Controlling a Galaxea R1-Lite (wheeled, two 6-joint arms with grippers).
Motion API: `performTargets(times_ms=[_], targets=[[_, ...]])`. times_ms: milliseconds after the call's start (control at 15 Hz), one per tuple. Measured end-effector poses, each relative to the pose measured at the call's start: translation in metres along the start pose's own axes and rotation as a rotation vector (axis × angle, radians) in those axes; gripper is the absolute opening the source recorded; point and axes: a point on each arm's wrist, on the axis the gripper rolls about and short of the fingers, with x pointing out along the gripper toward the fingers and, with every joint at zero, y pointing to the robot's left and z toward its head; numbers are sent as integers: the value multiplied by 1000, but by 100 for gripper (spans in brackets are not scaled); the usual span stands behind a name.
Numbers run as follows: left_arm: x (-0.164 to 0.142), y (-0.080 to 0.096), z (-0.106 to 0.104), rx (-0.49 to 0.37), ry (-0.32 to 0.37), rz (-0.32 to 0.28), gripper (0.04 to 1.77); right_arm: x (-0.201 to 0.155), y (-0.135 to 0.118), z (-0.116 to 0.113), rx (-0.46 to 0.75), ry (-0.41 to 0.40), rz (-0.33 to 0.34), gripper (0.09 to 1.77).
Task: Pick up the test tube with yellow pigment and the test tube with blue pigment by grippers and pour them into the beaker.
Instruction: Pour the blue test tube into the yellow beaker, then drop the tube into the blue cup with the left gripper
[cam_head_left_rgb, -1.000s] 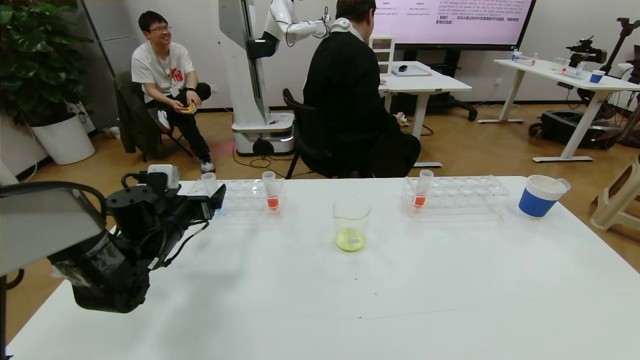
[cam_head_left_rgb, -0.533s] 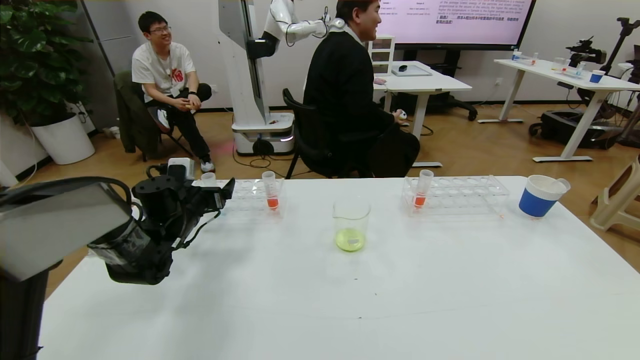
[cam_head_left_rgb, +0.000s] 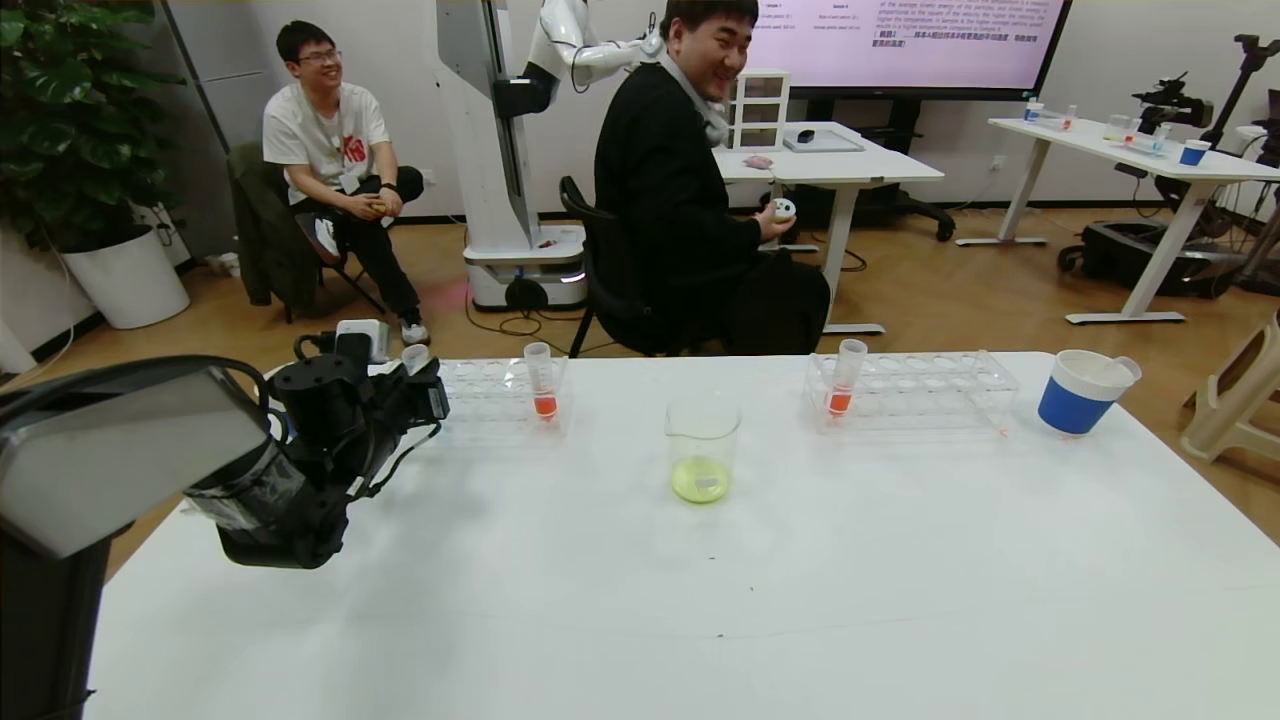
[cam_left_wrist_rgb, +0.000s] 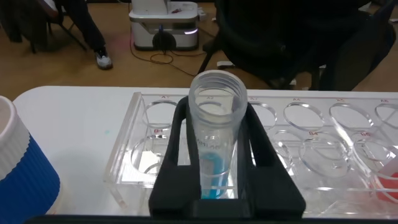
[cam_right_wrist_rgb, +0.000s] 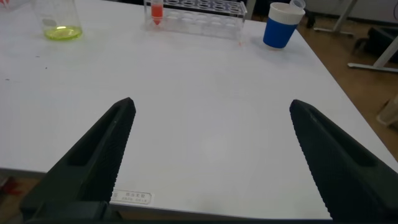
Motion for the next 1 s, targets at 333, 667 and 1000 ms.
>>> performTargets(times_ms=[333,667,1000], targets=[[0,-5,7,-4,-5,-8,50,0,0,0,0,0,0,173],[-5,-11,48,2,38,-2,50,0,0,0,0,0,0,173],[-13,-13,95,-3,10,-13,50,0,0,0,0,0,0,173]])
